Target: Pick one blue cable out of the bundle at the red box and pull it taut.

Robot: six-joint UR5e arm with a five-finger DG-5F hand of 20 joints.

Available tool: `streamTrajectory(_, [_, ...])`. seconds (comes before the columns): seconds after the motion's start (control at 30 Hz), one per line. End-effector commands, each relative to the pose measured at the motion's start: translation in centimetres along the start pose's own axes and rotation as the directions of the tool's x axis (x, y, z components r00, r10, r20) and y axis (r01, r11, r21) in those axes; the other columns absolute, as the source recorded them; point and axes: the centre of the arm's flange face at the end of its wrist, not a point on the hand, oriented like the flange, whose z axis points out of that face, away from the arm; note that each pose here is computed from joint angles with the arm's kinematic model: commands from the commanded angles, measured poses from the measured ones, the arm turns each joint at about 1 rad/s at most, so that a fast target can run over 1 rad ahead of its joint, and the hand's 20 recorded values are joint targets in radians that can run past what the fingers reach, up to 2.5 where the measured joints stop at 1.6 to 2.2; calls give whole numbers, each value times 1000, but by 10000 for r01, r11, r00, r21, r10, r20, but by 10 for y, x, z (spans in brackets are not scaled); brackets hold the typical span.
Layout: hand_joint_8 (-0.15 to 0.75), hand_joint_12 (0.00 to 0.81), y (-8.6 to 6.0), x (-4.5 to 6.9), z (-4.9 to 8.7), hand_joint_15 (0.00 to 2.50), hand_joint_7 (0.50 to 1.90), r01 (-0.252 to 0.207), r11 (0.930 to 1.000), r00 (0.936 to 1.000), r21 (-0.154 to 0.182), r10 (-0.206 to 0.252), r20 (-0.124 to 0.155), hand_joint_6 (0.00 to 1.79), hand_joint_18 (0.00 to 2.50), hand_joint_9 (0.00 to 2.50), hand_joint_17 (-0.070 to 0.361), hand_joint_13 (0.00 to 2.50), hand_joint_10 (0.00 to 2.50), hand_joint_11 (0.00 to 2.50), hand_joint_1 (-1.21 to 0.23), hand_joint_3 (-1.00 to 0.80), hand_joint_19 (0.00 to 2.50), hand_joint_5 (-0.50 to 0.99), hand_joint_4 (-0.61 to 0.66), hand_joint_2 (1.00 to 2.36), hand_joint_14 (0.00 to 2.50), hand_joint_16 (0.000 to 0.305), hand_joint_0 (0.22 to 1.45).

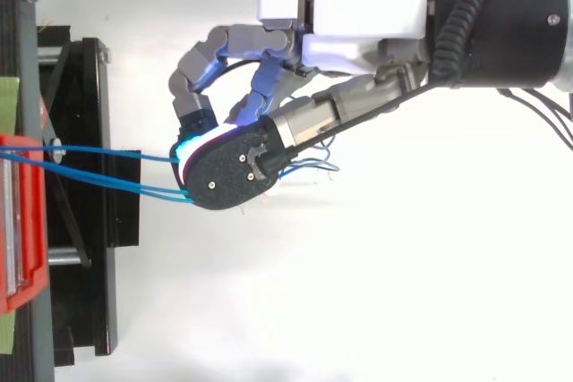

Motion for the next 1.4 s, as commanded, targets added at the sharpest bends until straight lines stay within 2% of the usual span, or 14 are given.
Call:
streamTrajectory(0.0, [254,362,1,0,-1,471,1130,-4,10000,10000,-4,4,6,856,518,1133,126,728,14,1269,-569,-500,449,-141,13,1000,18,56,482])
streamTrajectory(0.13, [254,367,0,0,0,465,1101,-3,10000,10000,12,3,5,858,520,1132,127,728,14,1269,-572,-500,455,-140,15,1000,19,57,476])
streamTrajectory(0.27, [231,342,1,0,0,480,1143,-5,10000,10000,-19,5,6,855,495,1125,117,712,16,1288,-616,-487,466,-137,9,1000,19,52,545])
streamTrajectory(0.47, [262,365,0,1,0,467,1181,0,10000,10000,11,0,-10,866,549,1157,128,757,13,1266,-676,-294,433,-130,22,1007,17,57,596])
streamTrajectory(0.77, [270,366,1,1,0,451,1175,-1,10000,10000,-20,1,-8,882,610,1170,130,777,12,1261,-795,-143,407,-120,50,1011,17,58,602])
streamTrajectory(0.97, [260,349,2,1,0,466,1307,-2,10000,10000,-35,2,-8,879,613,1177,120,786,15,1299,-875,-81,396,-119,108,1017,18,53,632])
streamTrajectory(1.37, [305,351,4,-1,0,473,1408,40,10000,10000,-50,-40,8,869,629,1207,118,797,21,1293,-901,-64,378,-111,154,1019,19,53,642])
